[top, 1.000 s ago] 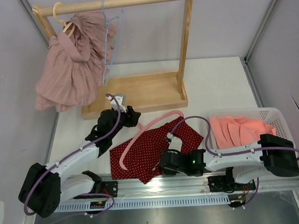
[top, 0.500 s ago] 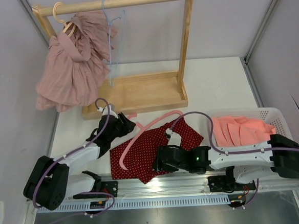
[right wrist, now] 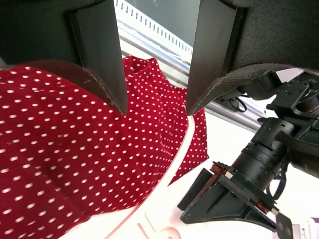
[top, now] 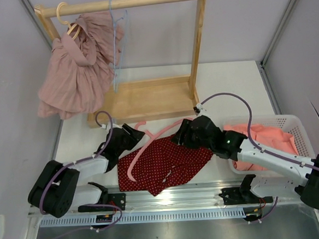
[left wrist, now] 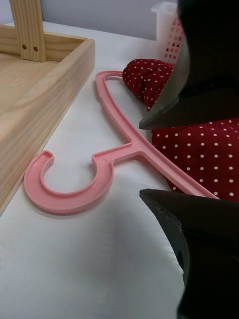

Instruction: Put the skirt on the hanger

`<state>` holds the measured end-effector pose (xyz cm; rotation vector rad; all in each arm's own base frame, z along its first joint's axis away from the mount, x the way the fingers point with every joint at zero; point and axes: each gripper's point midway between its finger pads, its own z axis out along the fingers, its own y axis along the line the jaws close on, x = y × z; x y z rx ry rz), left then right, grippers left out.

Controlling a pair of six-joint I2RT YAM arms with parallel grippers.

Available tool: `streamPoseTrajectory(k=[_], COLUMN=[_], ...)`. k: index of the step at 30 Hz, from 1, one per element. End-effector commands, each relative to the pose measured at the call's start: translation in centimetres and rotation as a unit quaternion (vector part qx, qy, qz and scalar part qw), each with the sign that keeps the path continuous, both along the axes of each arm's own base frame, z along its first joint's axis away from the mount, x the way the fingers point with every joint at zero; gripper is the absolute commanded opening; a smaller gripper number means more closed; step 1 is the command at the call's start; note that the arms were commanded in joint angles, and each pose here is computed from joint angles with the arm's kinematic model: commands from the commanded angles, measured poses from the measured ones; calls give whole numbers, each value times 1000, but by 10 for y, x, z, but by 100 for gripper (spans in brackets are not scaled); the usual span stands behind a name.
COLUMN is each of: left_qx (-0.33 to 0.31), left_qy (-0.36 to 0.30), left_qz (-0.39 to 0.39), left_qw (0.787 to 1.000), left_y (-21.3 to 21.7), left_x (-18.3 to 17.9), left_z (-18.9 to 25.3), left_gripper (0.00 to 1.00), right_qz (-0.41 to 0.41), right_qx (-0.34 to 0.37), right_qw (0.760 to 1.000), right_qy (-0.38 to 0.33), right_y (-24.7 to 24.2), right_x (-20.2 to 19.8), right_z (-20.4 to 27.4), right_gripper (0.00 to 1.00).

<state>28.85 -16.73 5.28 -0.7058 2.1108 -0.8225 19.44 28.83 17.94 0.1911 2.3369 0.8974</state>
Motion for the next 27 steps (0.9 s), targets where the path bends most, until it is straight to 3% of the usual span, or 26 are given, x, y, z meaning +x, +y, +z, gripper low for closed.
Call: streamPoseTrajectory(k=[1, 14, 27], left_qx=[-42, -88, -75], left_qy=[-28, -10, 31], left_qz=[12, 15, 20], left_qw=[999, 996, 996], left_y=[-9, -32, -48], left_x=[18, 29, 28], left_z=[15, -9, -35], left_gripper=[57, 56, 48], right_qz=[27, 12, -1], right_qx=[7, 13, 14], right_qw=[1000, 1000, 1000], right_qy=[-12, -1, 1], right_y=[-7, -22, -34], right_x=[3, 11, 12], right_z=[17, 6, 5], right_gripper=[56, 56, 56])
